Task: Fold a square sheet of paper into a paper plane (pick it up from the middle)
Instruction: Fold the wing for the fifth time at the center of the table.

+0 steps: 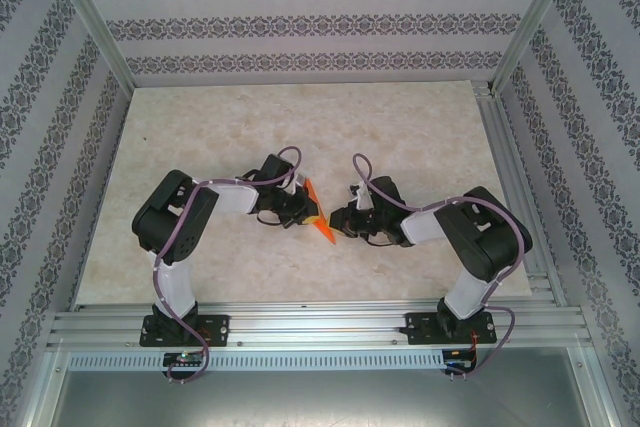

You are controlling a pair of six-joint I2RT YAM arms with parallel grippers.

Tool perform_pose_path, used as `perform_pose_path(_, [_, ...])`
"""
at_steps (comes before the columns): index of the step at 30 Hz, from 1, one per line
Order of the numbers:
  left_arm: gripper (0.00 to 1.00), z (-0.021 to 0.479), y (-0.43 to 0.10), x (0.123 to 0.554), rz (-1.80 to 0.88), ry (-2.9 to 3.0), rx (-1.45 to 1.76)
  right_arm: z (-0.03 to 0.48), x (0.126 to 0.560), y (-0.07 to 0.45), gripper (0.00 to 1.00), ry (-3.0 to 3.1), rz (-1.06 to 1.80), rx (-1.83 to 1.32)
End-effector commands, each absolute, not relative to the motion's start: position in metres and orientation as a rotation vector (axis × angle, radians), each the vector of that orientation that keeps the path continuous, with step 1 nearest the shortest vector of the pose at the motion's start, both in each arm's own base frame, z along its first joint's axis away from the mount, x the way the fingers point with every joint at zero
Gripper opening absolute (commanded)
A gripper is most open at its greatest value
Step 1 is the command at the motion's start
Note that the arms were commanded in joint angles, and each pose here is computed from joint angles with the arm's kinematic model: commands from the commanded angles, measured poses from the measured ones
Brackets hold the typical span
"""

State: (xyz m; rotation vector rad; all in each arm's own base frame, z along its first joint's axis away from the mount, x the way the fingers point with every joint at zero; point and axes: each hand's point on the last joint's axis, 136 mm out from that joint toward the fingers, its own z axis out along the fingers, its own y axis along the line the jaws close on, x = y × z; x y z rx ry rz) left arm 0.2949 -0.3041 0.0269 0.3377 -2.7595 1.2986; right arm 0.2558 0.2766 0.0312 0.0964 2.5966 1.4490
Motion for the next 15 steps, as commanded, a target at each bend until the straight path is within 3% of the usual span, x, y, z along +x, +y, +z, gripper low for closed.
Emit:
perform_pose_path(1, [0.01,0.03,-0.296,0.295,1.342,-2.756,0.321,0.033,0.253,0.289,0.1,2.6,1.484,0.02])
perform_pose_path(15, [0.01,0.025,-0.292,0.297,1.332,-2.759,0.33,0.024,0.254,0.284,0.12,2.665,1.352,0.002])
